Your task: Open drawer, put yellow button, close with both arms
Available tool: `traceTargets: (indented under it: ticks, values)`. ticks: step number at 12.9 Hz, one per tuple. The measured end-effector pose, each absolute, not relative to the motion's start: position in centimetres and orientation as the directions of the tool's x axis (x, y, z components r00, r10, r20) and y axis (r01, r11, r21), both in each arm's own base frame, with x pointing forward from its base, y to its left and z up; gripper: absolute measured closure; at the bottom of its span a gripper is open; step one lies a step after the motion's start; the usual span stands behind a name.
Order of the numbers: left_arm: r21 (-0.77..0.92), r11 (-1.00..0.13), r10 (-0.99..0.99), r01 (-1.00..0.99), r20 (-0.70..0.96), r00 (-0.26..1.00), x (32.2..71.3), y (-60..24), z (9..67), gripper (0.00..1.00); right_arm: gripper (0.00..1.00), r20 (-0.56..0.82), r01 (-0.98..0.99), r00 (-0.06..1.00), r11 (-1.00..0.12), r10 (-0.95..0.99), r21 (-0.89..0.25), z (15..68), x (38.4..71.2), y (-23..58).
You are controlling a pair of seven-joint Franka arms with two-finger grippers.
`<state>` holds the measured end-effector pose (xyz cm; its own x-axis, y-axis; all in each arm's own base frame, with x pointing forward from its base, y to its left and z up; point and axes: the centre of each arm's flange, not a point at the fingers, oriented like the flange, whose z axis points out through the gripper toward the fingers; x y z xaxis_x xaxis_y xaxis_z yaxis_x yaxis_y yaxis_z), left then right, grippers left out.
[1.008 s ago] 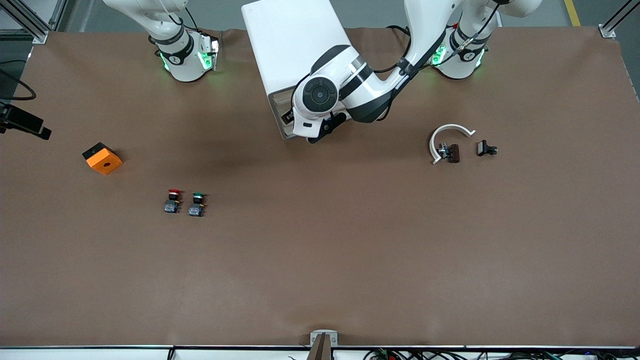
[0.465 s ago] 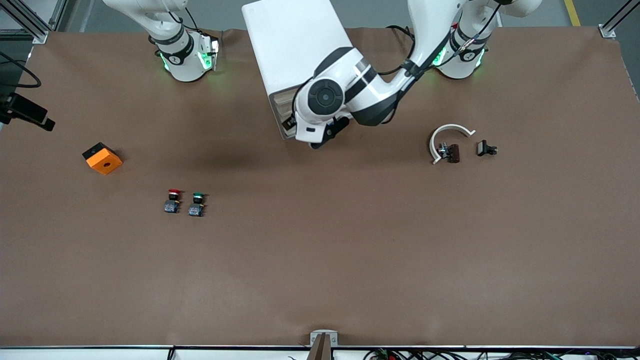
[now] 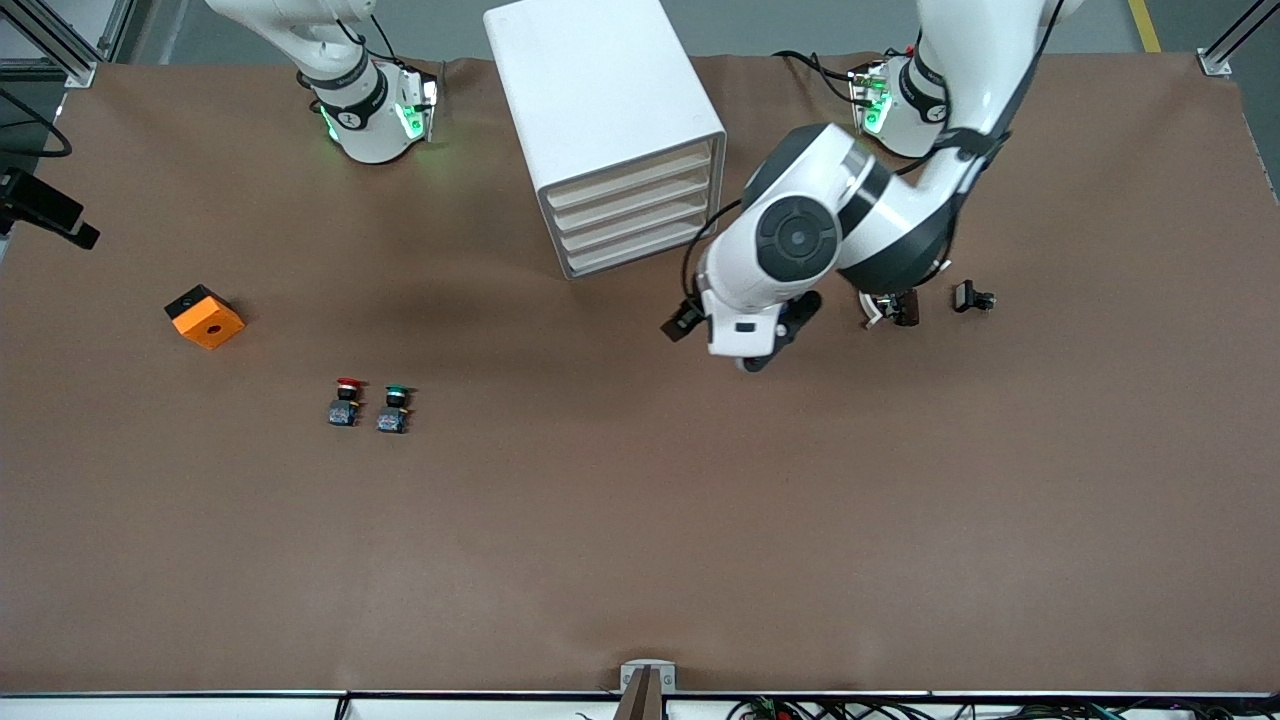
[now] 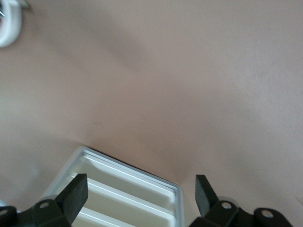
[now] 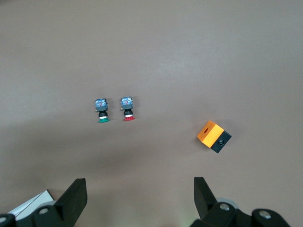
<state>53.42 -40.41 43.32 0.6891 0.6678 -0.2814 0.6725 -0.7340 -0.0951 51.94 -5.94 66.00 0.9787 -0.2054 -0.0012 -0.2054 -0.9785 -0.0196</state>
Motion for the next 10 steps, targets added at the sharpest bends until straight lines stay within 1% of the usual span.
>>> traceTargets:
  ticks: [3,7,10]
  values:
    - [-0.089,-0.785,0.613,0.614,-0.264,0.745,53.9,-37.1,46.5,0.0,0.0,0.0,-0.197,0.98,-0.98,-0.197,-0.02,66.0,51.9,-6.0]
    - [-0.057,-0.857,0.508,0.513,-0.27,0.818,55.8,-29.4,50.7,0.0,0.0,0.01,-0.155,0.988,-0.988,-0.156,-0.02,66.0,52.0,-6.1]
    - [-0.049,-0.922,0.381,0.383,-0.281,0.881,54.6,-25.1,54.6,0.0,0.0,0.026,-0.1,0.995,-0.995,-0.1,-0.019,66.1,52.1,-6.1]
